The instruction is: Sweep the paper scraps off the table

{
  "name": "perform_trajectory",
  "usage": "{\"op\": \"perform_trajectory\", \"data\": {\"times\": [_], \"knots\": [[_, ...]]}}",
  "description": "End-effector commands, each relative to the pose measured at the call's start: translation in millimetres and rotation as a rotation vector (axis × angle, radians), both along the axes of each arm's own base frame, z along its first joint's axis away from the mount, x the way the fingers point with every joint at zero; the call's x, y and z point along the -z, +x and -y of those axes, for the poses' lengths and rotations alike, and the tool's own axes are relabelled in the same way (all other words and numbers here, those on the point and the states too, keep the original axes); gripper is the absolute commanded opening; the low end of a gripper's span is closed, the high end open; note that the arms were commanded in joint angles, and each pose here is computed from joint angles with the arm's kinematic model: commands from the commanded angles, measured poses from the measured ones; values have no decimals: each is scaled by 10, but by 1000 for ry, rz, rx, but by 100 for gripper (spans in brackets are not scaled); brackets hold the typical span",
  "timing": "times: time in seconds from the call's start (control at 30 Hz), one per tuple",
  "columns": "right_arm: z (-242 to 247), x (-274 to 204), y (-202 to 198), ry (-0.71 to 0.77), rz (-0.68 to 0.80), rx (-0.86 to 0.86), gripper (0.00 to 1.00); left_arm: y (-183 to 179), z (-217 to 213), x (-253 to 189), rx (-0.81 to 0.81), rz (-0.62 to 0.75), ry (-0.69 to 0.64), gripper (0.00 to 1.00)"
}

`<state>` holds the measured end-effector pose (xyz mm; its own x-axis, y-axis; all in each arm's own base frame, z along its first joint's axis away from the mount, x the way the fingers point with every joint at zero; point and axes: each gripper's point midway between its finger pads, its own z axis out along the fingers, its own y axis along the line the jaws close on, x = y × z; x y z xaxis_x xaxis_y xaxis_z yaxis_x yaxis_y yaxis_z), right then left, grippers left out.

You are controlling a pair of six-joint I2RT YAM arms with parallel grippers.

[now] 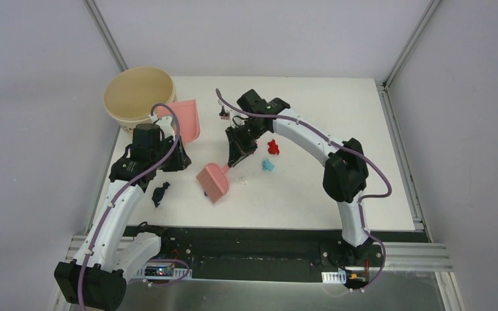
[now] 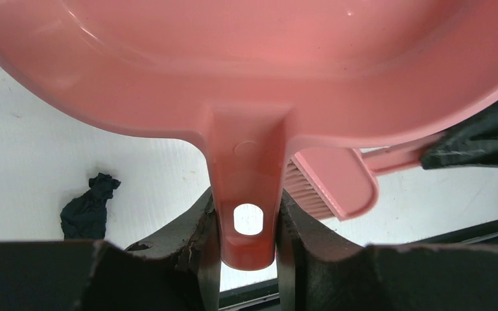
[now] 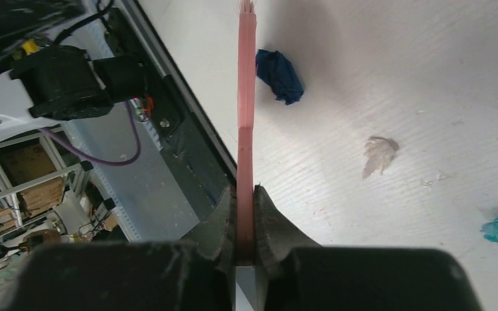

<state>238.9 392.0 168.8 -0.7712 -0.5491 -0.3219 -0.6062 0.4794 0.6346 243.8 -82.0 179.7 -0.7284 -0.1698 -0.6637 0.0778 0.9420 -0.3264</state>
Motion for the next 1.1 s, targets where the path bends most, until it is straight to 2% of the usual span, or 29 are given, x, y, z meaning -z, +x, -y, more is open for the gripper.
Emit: {"op": "perform_trajectory", "data": {"times": [0.0, 0.2, 0.5, 0.63, 0.8, 0.83, 0.9, 0.97, 1.07], "knots": [[23, -13, 207, -29, 97, 8, 0, 67, -10, -61, -4, 34, -7, 0], [535, 7, 493, -99, 155, 104, 0, 57, 94, -33, 46, 15, -44, 0], [1506, -122, 571, -212, 270, 219, 0, 67, 265, 146, 131, -72, -94, 0], [1820, -387, 558, -173, 281, 300, 0, 102, 265, 225, 139, -100, -79, 0], [2037, -1012, 552, -32, 366, 387, 0, 121, 404, 197, 193, -132, -123, 0], [2091, -1103, 540, -26, 399, 397, 0, 105, 475, 156, 220, -141, -116, 0], [2236, -1151, 495, -56, 459, 399, 0, 34, 654, 106, 297, -188, -21, 0], [2445, -1066, 471, -151, 531, 402, 0, 15, 868, -83, 381, -211, 63, 0], [2736, -880, 473, -298, 624, 358, 0, -85, 1068, -135, 464, -308, 147, 0]]}}
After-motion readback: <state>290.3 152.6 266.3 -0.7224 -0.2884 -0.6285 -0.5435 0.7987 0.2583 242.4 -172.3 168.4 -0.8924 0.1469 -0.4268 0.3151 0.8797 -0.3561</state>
